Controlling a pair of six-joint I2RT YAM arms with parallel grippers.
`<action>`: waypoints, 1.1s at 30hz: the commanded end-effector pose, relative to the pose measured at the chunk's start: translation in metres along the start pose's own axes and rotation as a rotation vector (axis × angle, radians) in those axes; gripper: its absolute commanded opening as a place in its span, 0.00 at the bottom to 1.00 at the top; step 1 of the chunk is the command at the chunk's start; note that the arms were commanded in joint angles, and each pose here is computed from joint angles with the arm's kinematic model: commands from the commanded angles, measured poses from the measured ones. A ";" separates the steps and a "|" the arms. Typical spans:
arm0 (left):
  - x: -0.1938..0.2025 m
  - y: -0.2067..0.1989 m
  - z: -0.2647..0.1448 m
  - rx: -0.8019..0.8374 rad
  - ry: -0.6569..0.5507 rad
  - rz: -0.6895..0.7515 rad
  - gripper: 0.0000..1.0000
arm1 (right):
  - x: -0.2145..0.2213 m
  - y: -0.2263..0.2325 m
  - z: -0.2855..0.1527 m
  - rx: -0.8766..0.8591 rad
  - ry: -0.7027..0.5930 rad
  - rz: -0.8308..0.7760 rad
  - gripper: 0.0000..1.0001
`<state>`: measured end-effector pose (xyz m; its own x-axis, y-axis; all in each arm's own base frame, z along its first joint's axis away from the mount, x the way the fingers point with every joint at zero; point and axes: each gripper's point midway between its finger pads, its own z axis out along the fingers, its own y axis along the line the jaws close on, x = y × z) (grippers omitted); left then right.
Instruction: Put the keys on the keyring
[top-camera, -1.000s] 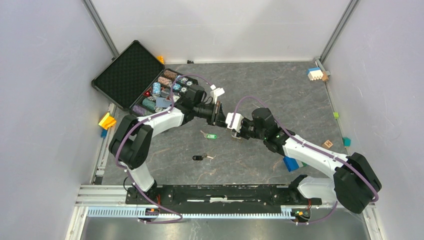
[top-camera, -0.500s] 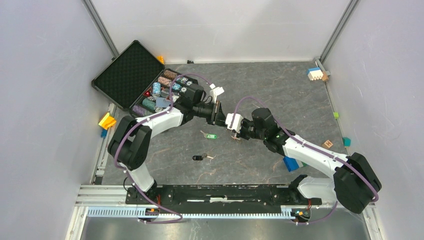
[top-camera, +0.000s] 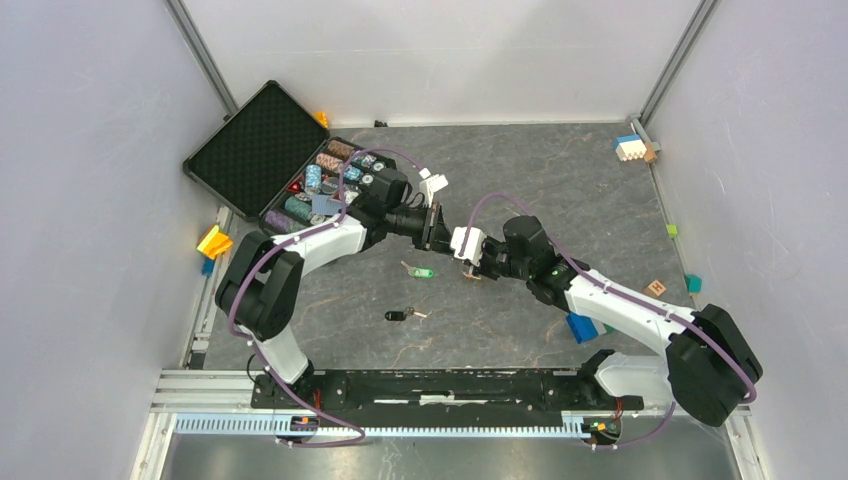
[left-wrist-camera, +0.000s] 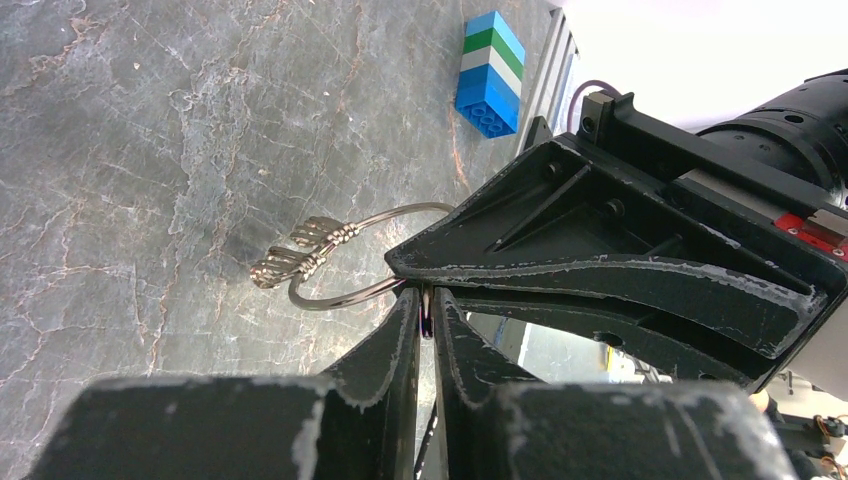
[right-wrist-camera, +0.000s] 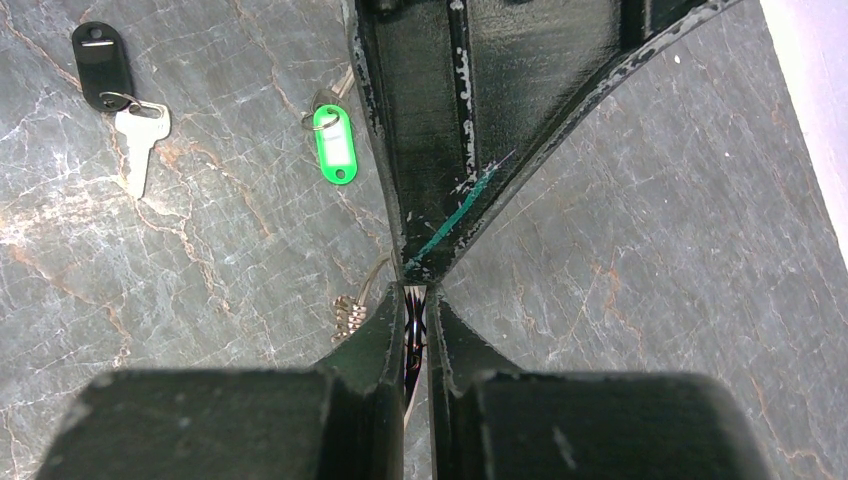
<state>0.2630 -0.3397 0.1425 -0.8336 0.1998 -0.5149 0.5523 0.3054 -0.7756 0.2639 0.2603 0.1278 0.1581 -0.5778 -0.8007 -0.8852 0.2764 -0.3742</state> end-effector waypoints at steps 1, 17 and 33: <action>-0.011 -0.015 -0.008 0.025 -0.034 0.031 0.15 | -0.013 -0.007 0.002 0.016 -0.039 -0.021 0.00; -0.013 -0.023 -0.012 0.025 -0.042 0.011 0.02 | -0.013 -0.008 0.002 0.023 -0.040 -0.002 0.17; -0.005 -0.008 -0.010 -0.076 -0.033 -0.229 0.02 | -0.034 -0.011 -0.010 0.035 -0.122 -0.052 0.40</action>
<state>0.2616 -0.3337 0.1498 -0.8979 0.1189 -0.4238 0.4354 0.3799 -0.8161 0.2635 0.2632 0.1364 0.1740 -0.5540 -0.8141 -0.8821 0.2798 -0.3789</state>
